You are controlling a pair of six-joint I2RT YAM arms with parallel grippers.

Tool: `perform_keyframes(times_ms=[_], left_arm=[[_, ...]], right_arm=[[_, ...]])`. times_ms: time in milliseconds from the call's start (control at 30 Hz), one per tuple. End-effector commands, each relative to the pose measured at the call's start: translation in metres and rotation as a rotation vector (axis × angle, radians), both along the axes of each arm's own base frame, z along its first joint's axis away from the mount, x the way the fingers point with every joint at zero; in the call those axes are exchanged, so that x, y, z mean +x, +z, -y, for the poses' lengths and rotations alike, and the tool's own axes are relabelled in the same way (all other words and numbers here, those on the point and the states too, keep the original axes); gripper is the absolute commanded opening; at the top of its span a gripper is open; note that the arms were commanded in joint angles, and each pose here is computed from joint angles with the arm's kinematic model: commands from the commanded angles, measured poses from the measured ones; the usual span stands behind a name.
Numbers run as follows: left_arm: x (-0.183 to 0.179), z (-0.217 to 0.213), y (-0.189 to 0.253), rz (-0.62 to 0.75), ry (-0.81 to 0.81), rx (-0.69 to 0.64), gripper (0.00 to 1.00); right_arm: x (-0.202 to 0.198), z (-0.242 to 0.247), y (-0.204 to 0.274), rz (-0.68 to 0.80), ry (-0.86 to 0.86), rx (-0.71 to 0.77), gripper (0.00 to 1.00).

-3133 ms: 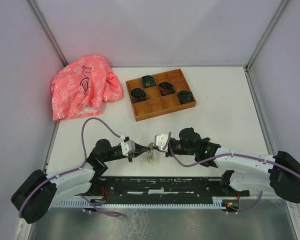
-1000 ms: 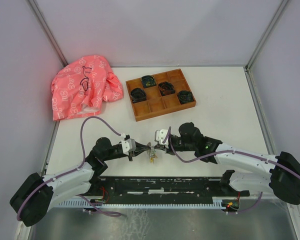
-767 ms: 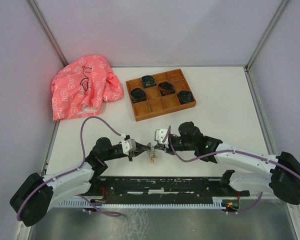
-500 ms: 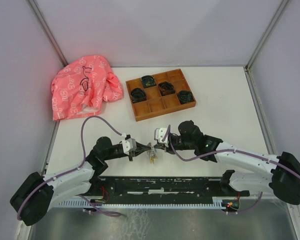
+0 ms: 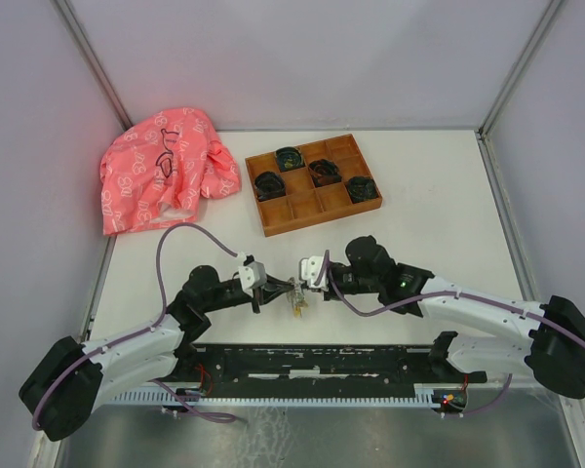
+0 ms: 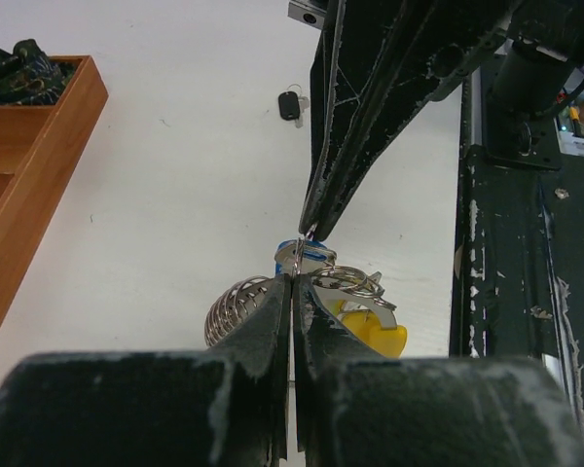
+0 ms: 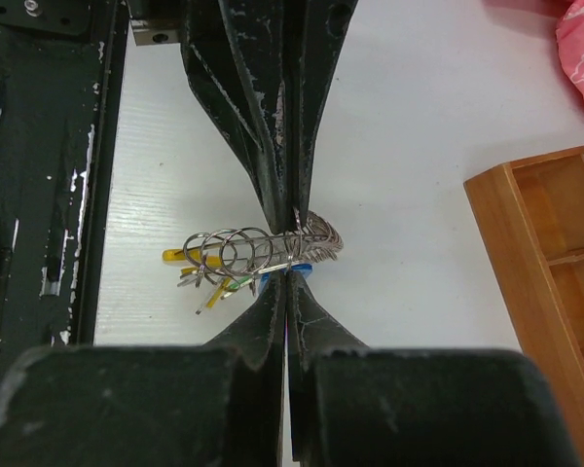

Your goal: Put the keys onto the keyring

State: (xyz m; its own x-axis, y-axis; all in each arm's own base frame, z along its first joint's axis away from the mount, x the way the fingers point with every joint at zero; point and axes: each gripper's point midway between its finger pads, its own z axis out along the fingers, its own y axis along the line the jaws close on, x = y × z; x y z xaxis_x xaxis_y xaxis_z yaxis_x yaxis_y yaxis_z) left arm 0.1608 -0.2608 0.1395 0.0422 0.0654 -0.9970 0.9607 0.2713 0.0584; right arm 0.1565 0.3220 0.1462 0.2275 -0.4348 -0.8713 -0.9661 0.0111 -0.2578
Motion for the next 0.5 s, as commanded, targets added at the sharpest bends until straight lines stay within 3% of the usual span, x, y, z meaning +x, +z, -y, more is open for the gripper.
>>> perform_keyframes(times_ms=[0, 233, 467], left_arm=[[0.012, 0.004, 0.045, -0.006, 0.059, -0.151, 0.03], [0.016, 0.004, 0.051, -0.057, 0.093, -0.208, 0.03], [0.014, 0.003, 0.048, -0.051, 0.088, -0.215, 0.03]], right_arm=[[0.003, -0.006, 0.008, 0.077, 0.027, -0.013, 0.01], [0.007, -0.001, 0.0, 0.127, 0.004, -0.061, 0.03], [0.01, 0.002, 0.013, 0.12, -0.074, 0.017, 0.23]])
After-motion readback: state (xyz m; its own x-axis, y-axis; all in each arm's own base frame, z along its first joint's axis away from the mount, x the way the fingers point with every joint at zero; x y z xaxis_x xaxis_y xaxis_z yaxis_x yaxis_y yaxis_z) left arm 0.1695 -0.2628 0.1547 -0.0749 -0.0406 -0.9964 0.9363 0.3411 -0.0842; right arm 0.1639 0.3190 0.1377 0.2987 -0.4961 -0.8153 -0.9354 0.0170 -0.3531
